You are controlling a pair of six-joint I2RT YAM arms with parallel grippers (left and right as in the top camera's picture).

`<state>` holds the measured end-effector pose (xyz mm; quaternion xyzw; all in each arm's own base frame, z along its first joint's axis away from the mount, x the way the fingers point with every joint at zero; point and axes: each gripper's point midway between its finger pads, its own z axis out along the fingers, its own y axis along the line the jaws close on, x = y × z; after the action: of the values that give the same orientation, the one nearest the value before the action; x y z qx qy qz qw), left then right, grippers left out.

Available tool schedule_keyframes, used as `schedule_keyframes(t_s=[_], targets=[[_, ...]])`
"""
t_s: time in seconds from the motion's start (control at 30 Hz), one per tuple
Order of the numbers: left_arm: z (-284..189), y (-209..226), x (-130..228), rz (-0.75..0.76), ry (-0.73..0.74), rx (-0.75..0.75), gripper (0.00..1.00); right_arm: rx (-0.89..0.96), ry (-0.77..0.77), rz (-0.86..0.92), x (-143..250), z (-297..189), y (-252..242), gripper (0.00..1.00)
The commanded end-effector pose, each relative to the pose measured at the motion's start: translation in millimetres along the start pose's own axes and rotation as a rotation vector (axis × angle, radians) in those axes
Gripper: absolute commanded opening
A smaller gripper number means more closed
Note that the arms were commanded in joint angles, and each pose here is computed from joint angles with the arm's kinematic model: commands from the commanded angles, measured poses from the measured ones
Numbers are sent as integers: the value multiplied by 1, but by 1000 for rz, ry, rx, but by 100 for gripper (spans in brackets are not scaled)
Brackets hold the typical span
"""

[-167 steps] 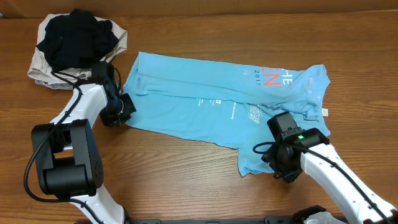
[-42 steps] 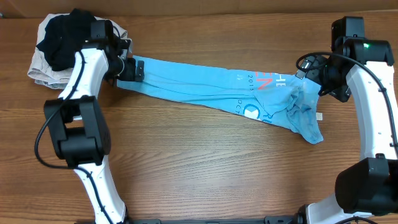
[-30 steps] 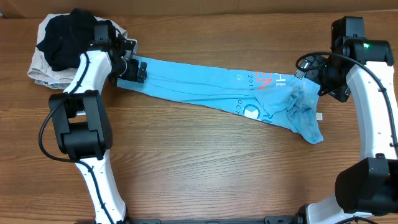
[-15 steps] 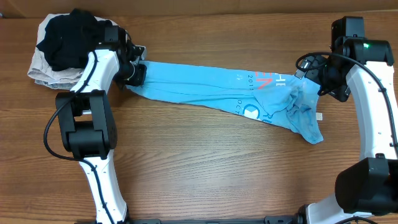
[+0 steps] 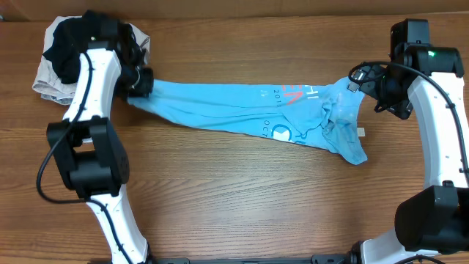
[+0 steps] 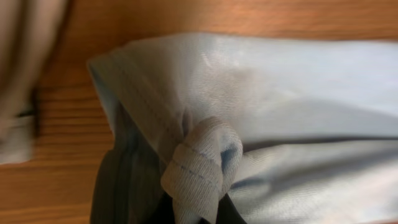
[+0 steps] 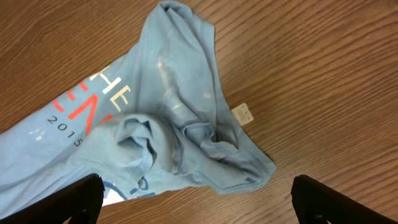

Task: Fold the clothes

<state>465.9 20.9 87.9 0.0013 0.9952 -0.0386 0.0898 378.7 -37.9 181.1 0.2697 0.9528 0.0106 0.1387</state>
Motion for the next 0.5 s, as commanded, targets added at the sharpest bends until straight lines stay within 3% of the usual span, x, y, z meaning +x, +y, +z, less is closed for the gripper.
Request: schedule_keyframes(t_s=[0.0, 0.47], targets=[[-37, -21, -12, 51, -72, -9, 4, -17, -30, 6, -6, -9, 0, 100], [-21, -153, -1, 326, -69, 49, 5, -13, -23, 5, -4, -9, -1, 100]])
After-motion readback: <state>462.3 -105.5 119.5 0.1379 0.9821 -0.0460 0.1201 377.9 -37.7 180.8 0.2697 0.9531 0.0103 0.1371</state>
